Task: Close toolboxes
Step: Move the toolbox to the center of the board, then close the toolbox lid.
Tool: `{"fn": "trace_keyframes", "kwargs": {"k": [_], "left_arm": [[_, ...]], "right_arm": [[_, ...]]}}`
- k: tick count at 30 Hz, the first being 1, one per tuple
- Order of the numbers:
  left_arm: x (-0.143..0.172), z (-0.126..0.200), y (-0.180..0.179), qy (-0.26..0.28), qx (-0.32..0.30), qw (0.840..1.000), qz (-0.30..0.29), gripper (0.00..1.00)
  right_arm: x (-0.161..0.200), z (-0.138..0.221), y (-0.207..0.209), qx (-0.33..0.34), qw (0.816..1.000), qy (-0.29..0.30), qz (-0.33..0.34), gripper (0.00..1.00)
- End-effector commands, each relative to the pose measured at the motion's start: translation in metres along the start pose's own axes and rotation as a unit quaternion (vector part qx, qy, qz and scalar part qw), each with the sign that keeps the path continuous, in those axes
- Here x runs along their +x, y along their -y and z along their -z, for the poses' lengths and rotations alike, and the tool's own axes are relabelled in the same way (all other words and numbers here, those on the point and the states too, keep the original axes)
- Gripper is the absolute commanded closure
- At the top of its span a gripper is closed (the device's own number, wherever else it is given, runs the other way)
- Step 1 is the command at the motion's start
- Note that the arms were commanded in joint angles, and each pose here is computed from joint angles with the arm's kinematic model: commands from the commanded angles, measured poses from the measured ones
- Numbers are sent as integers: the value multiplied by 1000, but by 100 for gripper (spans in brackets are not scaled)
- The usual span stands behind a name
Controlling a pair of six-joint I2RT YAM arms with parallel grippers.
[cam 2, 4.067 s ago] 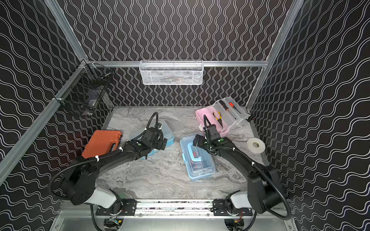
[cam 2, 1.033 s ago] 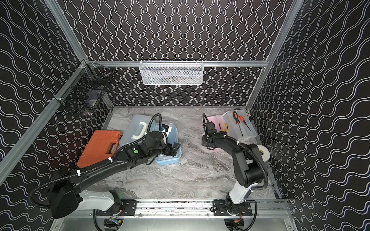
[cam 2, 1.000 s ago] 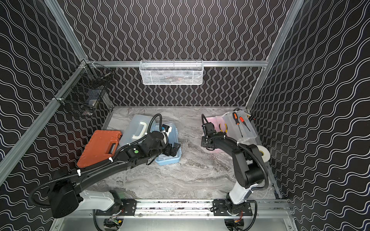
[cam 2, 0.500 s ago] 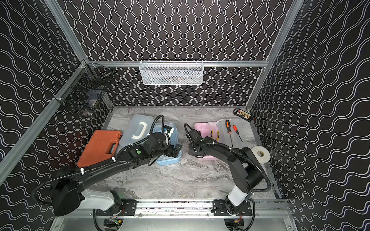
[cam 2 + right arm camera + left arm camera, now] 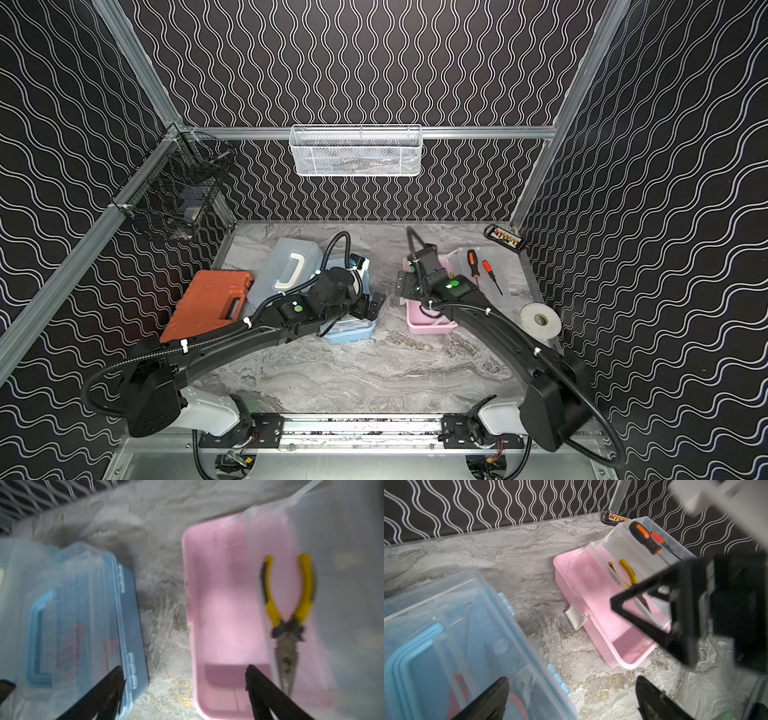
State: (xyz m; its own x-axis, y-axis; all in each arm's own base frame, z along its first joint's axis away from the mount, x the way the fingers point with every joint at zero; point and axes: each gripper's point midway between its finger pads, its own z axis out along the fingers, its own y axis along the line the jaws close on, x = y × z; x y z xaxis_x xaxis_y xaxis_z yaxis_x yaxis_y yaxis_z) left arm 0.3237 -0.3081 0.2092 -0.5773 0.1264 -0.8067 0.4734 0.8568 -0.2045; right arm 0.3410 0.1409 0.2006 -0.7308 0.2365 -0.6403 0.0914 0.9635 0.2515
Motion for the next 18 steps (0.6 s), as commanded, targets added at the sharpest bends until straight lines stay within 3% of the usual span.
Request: {"fn": "trace_keyframes", "kwargs": {"k": [1,11,18], "left_arm": [[-11,-7,17,9,20,1000,-16,1],[1,-48,51,-18,40,998,-34,1],[27,-78,40,-59,-6,997,-43,1]], "right_arm": [[-22,15,39,21,999,15,-32,4],[-56,33,153,84,985,45,-146,1],[-57,28,235,97,962,43,-250,1]]}}
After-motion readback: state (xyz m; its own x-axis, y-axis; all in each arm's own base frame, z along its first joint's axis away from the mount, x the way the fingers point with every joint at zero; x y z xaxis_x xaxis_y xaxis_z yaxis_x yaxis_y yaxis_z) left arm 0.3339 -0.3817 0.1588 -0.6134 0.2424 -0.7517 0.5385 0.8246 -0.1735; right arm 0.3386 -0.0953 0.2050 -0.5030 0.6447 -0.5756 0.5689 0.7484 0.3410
